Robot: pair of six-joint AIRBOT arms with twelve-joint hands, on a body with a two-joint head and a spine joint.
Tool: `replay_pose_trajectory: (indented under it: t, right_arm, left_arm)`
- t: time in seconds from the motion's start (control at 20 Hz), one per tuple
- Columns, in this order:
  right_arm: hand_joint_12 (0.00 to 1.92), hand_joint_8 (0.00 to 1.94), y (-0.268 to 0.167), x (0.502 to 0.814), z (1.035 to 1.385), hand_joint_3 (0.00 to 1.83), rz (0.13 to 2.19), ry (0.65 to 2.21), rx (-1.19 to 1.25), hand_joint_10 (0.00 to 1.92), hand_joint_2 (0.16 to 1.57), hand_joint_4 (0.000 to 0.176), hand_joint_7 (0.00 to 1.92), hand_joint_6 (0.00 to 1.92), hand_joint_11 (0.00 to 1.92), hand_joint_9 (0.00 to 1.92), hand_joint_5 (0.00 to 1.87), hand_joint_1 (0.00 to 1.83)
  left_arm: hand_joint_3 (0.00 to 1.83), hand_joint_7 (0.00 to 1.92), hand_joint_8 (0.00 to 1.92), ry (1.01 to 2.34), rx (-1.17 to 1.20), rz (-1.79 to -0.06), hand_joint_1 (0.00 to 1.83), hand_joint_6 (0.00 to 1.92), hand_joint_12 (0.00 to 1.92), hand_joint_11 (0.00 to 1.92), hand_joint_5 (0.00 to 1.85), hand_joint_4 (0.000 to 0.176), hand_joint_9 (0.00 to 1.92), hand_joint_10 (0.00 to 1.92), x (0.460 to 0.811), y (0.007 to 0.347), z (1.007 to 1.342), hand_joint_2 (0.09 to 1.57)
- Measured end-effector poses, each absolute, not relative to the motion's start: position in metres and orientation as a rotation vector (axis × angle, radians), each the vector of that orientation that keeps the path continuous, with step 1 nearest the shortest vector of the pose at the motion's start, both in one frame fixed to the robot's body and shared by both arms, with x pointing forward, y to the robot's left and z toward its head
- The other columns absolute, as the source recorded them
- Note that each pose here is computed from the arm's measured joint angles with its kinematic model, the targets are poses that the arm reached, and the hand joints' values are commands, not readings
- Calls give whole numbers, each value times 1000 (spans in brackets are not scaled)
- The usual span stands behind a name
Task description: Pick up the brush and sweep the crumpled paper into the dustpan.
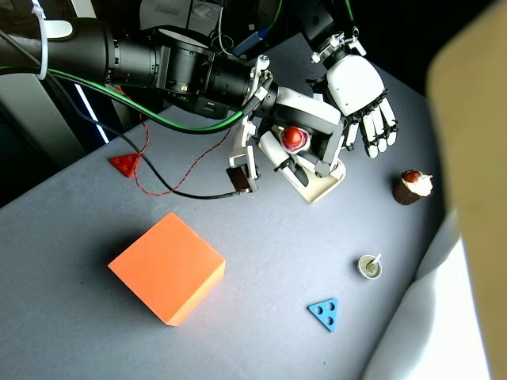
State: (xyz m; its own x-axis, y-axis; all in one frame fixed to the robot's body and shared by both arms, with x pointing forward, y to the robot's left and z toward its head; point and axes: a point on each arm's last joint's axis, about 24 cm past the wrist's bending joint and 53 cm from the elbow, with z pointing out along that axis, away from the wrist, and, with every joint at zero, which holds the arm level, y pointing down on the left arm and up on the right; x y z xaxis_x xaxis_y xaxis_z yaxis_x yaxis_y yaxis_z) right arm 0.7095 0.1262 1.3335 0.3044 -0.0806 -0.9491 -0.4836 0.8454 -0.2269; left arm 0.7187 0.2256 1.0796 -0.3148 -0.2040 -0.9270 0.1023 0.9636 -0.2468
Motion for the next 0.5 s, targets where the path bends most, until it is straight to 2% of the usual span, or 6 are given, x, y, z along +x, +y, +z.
replay_pose_trajectory:
  t: [0.1, 0.15, 0.2, 0.4, 0.45, 0.5]
  right_arm:
    - [1921, 1941, 122, 711, 1332, 0, 273, 1247, -518, 1921, 1138, 0, 1028, 1921, 1606, 1409, 981, 1459]
    - [1921, 1941, 121, 711, 1329, 0, 276, 1254, -518, 1921, 1136, 0, 986, 1921, 1610, 1410, 981, 1463]
    - [1921, 1941, 120, 710, 1327, 0, 272, 1254, -524, 1921, 1141, 0, 964, 1921, 1603, 1394, 969, 1472]
    - [1921, 1941, 122, 697, 1325, 0, 272, 1218, -583, 1921, 1136, 0, 1009, 1921, 1595, 1374, 957, 1468]
    - [1921, 1941, 121, 693, 1328, 2, 258, 1189, -607, 1921, 1143, 0, 1008, 1921, 1595, 1373, 955, 1461]
    - [1921, 1941, 119, 692, 1330, 2, 252, 1178, -614, 1921, 1144, 0, 1025, 1921, 1600, 1387, 953, 1451]
  left_arm:
    - [0, 399, 4, 1867, -75, -306, 1062, 888, 559, 114, 1035, 102, 344, 6, 719, 226, 1080, 1092]
    - [0, 390, 2, 1867, -75, -306, 1073, 887, 561, 109, 1036, 73, 343, 3, 719, 226, 1080, 1091]
    - [0, 392, 3, 1867, -75, -306, 1077, 885, 556, 94, 1038, 64, 328, 0, 719, 226, 1080, 1091]
    - [1, 413, 5, 1867, -76, -307, 1065, 896, 546, 104, 1030, 86, 333, 5, 719, 226, 1079, 1093]
    - [1, 414, 5, 1868, -77, -307, 1065, 896, 549, 110, 1030, 86, 339, 7, 718, 225, 1079, 1093]
    - [2, 396, 1, 1868, -79, -306, 1068, 918, 541, 97, 1017, 67, 321, 2, 718, 226, 1079, 1100]
